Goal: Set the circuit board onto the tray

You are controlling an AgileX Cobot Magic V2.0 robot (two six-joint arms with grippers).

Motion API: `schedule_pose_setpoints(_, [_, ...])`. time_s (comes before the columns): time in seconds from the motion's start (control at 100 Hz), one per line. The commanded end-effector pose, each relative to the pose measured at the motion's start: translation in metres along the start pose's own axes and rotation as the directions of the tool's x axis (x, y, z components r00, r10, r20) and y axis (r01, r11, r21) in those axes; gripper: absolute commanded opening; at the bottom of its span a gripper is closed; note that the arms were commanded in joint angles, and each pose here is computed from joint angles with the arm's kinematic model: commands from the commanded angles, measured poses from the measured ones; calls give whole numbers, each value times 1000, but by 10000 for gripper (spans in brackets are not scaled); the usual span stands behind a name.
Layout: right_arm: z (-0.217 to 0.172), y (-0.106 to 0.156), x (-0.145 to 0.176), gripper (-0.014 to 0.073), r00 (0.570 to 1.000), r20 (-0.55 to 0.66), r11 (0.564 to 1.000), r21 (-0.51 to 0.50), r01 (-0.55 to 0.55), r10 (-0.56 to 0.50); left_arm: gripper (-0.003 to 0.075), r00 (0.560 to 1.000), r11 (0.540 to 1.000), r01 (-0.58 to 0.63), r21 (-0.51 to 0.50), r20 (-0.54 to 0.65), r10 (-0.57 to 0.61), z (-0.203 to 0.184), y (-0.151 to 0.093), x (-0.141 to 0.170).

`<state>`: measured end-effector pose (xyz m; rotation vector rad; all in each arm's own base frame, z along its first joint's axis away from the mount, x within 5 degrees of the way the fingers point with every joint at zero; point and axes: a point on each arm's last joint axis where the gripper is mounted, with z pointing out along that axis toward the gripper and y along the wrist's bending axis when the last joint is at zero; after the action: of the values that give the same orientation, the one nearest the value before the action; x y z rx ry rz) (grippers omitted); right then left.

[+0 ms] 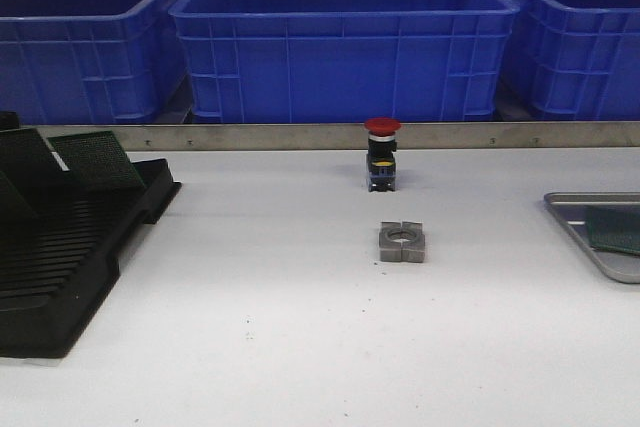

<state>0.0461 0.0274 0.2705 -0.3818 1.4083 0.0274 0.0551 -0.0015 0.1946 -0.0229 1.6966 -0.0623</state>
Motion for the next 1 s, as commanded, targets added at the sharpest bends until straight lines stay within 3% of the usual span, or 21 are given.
schedule_pose_setpoints(0.0, [0, -4, -9, -59, 999, 30, 999, 27, -20, 20, -17, 997, 1000, 20, 9, 74, -20, 0, 0, 2])
schedule_pose_setpoints(0.21, [0, -20, 0, -59, 1000, 16, 977, 213, -9, 5, -17, 997, 1000, 20, 9, 74, -20, 0, 0, 2])
schedule_pose_setpoints(0.33, [0, -23, 15, -59, 999, -33, 963, 268, 8, 1, -17, 997, 1000, 20, 9, 74, -20, 0, 0, 2])
schedule_pose_setpoints(0.42, [1, -22, 35, -59, 994, -105, 959, 280, 40, -11, -17, 997, 1000, 20, 9, 74, -20, 0, 0, 2])
schedule_pose_setpoints(0.52, [1, -19, 64, -59, 983, -116, 943, 319, -97, 140, -17, 997, 1000, 20, 9, 74, -20, 0, 0, 2])
schedule_pose_setpoints(0.59, [-1, -16, 75, -59, 977, -102, 934, 325, -146, 188, -17, 997, 1000, 20, 9, 74, -20, 0, 0, 2])
schedule_pose_setpoints(0.68, [-5, -15, 71, -59, 991, -67, 944, 318, -85, 112, -17, 997, 1000, 20, 8, 70, -20, 0, 0, 2])
schedule_pose_setpoints(0.75, [-7, -15, 68, -59, 993, -21, 942, 319, -105, 118, -17, 997, 1000, 20, 8, 70, -20, 0, 0, 2])
schedule_pose_setpoints(0.99, [-7, -15, 71, -59, 990, -55, 941, 322, -105, 130, -17, 997, 1000, 20, 8, 70, -20, 0, 0, 2])
